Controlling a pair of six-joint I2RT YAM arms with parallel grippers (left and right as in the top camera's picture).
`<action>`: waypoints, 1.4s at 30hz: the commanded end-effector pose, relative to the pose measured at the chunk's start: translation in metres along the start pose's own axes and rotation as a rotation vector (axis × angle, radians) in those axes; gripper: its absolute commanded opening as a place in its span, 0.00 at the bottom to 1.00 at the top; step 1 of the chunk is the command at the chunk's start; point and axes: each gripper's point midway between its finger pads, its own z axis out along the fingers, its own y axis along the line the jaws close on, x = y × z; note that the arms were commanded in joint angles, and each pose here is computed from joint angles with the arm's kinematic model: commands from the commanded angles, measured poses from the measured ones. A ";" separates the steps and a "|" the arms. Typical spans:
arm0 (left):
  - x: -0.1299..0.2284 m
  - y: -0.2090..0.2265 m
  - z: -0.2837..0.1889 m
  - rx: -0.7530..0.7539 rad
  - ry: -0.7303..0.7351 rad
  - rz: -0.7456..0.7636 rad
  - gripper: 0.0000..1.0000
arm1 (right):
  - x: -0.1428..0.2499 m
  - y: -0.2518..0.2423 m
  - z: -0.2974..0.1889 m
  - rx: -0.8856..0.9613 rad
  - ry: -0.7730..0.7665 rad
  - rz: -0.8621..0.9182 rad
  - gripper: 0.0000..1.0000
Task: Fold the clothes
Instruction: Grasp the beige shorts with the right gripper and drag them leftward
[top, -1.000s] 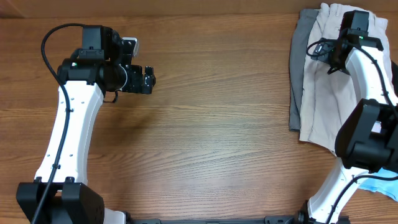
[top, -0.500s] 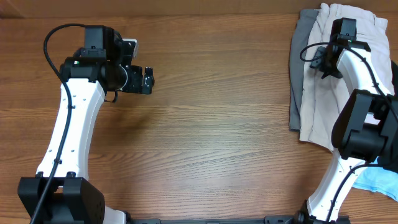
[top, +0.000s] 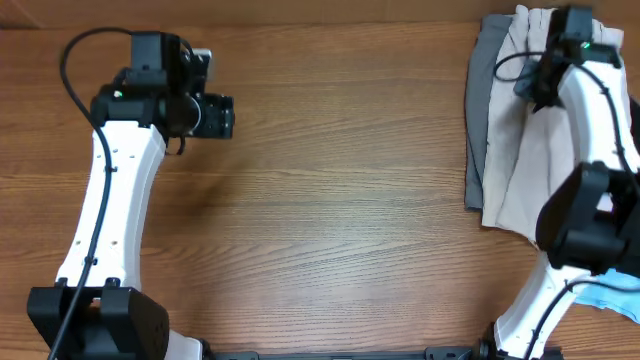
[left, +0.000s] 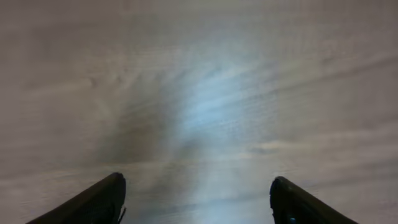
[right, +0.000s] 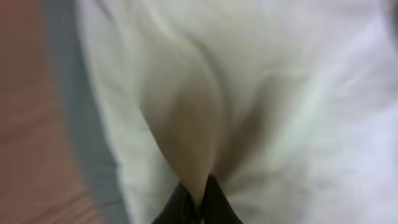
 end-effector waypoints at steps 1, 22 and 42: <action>-0.045 0.000 -0.052 -0.062 -0.135 0.016 0.80 | -0.032 0.035 -0.122 -0.184 -0.168 -0.051 0.04; -0.037 0.088 -0.132 -0.170 -0.156 -0.235 0.99 | 0.212 0.303 -0.273 -0.719 0.007 -0.772 0.08; 0.002 0.008 -0.103 0.222 0.030 0.014 1.00 | 0.197 0.252 -0.261 -0.692 0.170 -0.652 0.83</action>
